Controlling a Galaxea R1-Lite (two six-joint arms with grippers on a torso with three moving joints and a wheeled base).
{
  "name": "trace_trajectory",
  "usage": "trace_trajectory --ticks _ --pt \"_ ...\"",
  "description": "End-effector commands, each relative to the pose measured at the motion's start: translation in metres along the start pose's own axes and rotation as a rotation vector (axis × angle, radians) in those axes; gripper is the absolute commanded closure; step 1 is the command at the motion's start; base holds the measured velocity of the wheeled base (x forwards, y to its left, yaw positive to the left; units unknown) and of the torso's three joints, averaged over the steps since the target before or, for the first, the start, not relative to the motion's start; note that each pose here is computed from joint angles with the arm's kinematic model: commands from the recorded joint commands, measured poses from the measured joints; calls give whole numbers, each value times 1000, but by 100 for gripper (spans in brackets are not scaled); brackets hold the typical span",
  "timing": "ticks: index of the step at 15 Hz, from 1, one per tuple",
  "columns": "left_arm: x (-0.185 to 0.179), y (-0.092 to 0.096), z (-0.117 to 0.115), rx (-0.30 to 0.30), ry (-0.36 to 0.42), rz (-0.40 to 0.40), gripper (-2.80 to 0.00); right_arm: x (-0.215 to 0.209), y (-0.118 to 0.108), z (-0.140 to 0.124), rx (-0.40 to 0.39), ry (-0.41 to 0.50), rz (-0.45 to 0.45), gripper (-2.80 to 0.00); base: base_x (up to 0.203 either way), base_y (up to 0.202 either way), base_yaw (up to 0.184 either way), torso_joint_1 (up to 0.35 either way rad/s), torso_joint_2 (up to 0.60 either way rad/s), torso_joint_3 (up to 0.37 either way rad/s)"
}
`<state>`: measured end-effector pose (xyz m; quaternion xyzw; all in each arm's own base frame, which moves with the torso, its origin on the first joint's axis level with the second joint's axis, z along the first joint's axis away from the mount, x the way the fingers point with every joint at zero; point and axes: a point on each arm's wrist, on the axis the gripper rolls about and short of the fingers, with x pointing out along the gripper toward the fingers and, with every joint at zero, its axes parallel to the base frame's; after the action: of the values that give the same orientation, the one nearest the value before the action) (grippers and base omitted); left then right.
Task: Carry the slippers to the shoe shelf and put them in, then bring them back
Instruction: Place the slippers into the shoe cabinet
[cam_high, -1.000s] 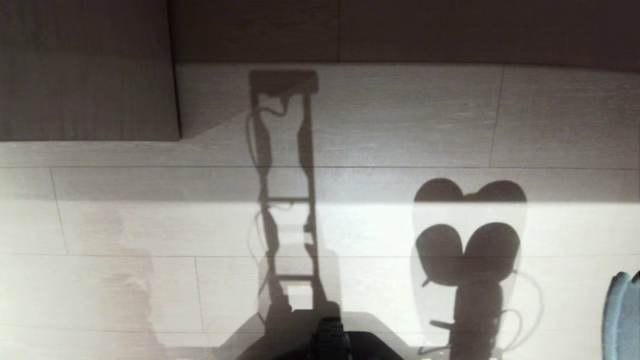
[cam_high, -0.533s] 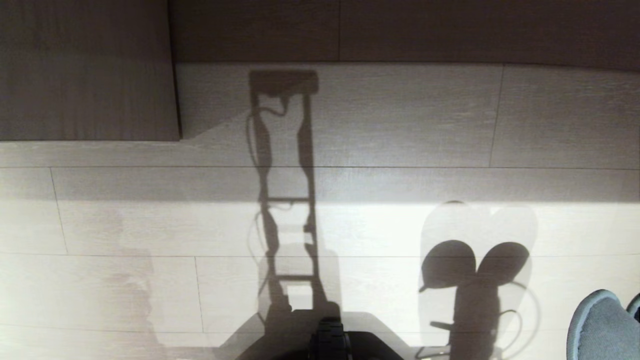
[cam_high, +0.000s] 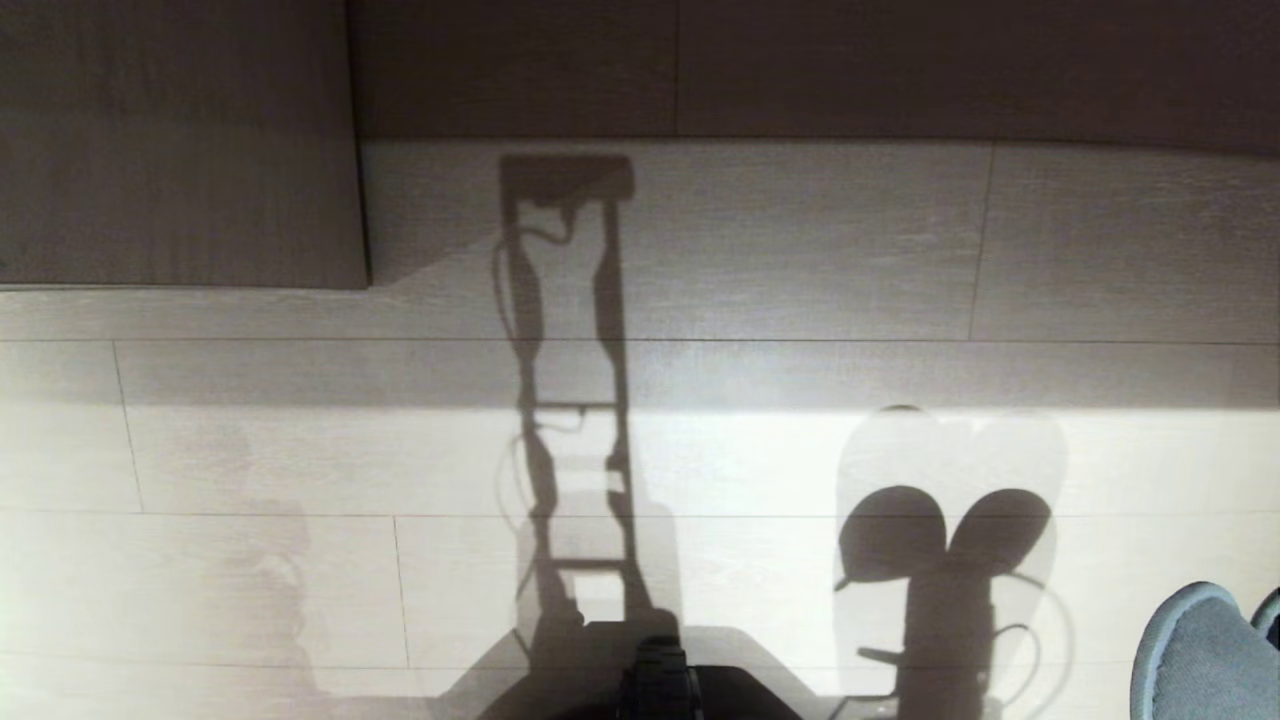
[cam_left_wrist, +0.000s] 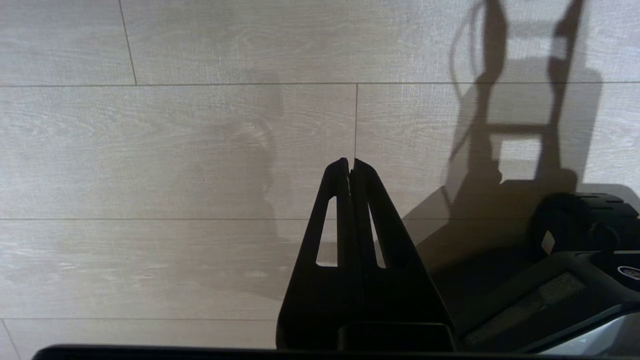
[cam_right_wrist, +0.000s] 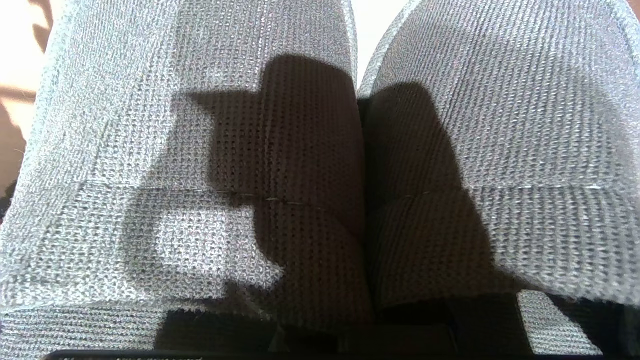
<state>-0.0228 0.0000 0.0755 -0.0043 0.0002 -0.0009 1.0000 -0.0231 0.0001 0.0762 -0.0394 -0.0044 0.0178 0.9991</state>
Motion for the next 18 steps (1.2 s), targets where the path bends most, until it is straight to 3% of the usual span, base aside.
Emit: trace_trajectory --ticks 1,18 --pt "0 0 0 -1 0 0 0 0 0 0 1 6 0 0 0 0 0 -2 5 188" --pt "0 0 0 -1 0 0 0 0 0 0 5 7 1 0 0 0 0 2 3 202"
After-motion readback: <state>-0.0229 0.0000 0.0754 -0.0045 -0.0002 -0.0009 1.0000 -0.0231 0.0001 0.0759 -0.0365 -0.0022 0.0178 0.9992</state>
